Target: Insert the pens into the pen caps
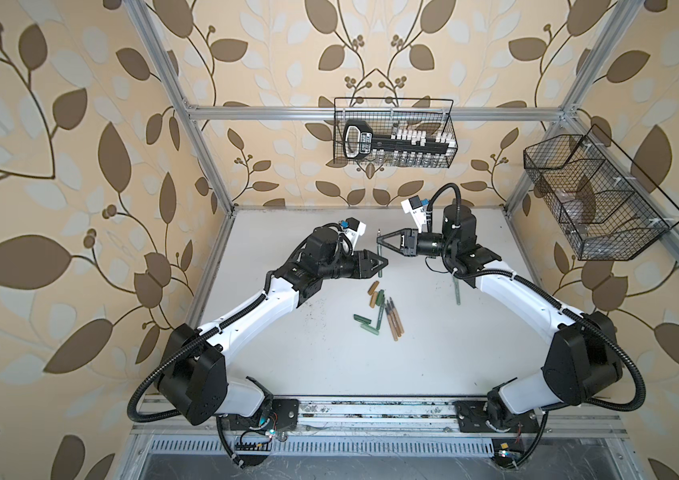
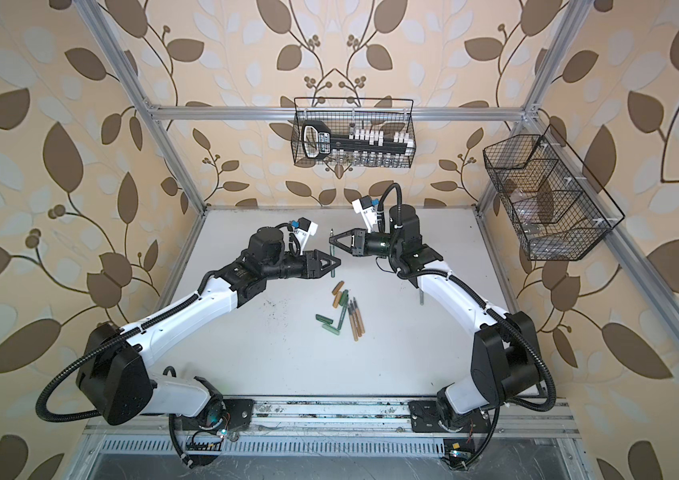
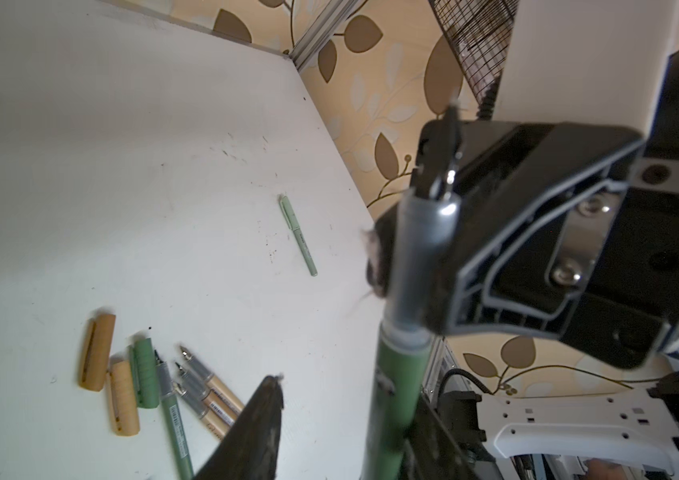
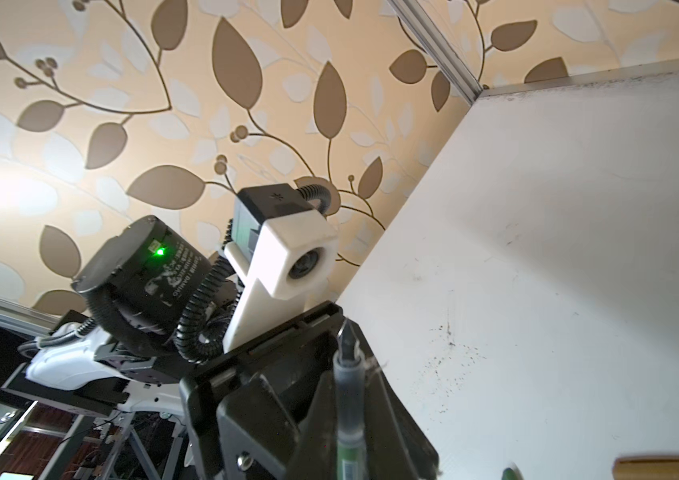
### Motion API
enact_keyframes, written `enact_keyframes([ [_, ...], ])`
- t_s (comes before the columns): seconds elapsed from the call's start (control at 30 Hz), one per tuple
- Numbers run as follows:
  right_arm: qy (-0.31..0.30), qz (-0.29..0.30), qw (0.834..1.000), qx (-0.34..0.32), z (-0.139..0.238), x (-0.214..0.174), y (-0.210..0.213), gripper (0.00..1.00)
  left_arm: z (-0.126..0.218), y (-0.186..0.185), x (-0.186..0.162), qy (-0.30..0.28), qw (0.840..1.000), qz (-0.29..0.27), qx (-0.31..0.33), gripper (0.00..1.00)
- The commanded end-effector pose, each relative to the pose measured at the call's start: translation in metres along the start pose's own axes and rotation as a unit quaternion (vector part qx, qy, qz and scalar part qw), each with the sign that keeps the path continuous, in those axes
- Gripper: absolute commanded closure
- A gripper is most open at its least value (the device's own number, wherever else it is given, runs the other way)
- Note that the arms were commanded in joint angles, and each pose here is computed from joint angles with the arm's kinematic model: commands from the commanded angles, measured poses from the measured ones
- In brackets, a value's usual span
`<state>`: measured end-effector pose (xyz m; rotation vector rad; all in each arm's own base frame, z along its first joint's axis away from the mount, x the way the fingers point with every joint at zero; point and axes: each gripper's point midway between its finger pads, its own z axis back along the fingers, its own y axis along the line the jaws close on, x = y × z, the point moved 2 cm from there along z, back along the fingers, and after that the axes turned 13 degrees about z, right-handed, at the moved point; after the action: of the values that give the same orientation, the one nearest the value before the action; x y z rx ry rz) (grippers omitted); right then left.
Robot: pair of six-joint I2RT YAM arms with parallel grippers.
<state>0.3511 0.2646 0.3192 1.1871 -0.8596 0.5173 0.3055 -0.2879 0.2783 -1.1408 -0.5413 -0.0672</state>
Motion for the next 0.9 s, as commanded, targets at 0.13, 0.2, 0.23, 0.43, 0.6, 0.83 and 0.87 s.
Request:
enact_keyframes([
  [0.13,-0.017,-0.006,0.999,0.038,-0.012,0.01,0.019,0.91,0.014,-0.043,0.018,-0.007,0.997,-0.042,-0.071,0.81],
  [0.2,-0.017,-0.011,0.999,0.032,-0.016,0.006,0.019,0.91,0.019,-0.042,0.02,-0.008,0.997,-0.037,-0.069,0.87],
  [0.23,-0.015,-0.012,0.999,0.031,-0.018,0.004,0.019,0.91,0.021,-0.038,0.021,-0.012,0.997,-0.034,-0.063,0.9],
  [0.43,-0.007,-0.016,1.0,0.02,-0.024,-0.003,0.02,0.9,0.033,-0.027,0.022,-0.004,0.997,-0.002,-0.077,0.99],
  [0.6,0.004,-0.013,1.0,0.014,-0.016,-0.005,0.018,0.8,0.035,-0.019,0.015,0.001,0.998,0.003,-0.061,1.0],
  [0.83,0.016,-0.03,0.998,-0.051,0.025,-0.01,-0.001,0.44,0.038,0.01,-0.005,0.002,0.999,0.032,-0.001,1.0],
  [0.87,0.018,-0.033,0.997,-0.064,0.029,-0.013,-0.004,0.4,0.038,0.012,-0.008,0.004,0.999,0.035,0.004,1.0],
])
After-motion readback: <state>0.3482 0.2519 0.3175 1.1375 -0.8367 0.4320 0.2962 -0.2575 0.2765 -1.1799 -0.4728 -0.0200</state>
